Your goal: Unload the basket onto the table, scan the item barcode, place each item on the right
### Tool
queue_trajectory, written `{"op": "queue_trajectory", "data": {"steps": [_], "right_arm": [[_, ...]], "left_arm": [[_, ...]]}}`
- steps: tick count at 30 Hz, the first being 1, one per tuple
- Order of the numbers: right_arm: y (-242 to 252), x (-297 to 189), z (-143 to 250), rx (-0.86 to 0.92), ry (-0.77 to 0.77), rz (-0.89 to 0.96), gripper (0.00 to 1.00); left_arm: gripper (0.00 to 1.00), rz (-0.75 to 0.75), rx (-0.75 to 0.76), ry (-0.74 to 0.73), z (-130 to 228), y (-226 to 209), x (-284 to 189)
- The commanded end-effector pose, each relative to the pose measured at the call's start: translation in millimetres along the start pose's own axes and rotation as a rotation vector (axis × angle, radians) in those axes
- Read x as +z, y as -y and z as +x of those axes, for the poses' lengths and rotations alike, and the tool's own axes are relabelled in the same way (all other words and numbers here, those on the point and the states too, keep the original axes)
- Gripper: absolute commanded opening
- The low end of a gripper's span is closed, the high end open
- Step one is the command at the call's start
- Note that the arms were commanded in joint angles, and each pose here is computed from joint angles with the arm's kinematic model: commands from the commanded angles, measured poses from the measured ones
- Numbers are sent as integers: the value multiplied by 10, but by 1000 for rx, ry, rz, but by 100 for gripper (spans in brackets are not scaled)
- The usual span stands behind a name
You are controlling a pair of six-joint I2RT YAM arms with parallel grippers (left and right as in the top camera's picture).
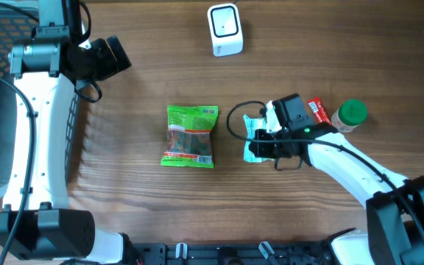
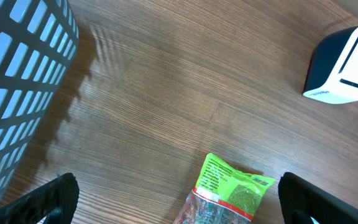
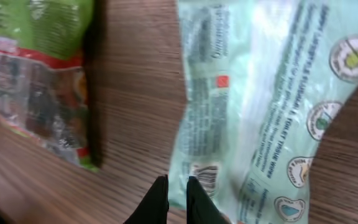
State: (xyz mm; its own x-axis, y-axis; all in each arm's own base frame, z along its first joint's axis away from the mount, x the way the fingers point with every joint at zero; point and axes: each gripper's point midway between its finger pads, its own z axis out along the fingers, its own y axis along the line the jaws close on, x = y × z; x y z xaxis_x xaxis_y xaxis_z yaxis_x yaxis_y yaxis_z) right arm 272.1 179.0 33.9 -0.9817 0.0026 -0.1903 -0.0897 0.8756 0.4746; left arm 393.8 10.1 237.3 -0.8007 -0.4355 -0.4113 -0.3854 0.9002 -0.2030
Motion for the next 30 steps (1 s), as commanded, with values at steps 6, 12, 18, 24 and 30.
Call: {"op": "queue_trajectory", "data": {"steps": [6, 12, 18, 24, 30], "right_arm": [[143, 63, 83, -60, -47, 55, 7], [520, 269, 217, -30, -98, 199, 7], [482, 332, 262, -20, -127, 163, 7], [-32, 166, 23, -85, -137, -28, 13], [-373, -296, -292, -120, -106, -37, 15]], "left_arm": [[100, -7, 13, 3, -7, -21, 6], [100, -7, 13, 3, -8, -20, 5], [100, -7, 13, 3, -8, -20, 5], [100, -7, 13, 3, -8, -20, 6], [100, -7, 13, 3, -8, -20, 5]]}}
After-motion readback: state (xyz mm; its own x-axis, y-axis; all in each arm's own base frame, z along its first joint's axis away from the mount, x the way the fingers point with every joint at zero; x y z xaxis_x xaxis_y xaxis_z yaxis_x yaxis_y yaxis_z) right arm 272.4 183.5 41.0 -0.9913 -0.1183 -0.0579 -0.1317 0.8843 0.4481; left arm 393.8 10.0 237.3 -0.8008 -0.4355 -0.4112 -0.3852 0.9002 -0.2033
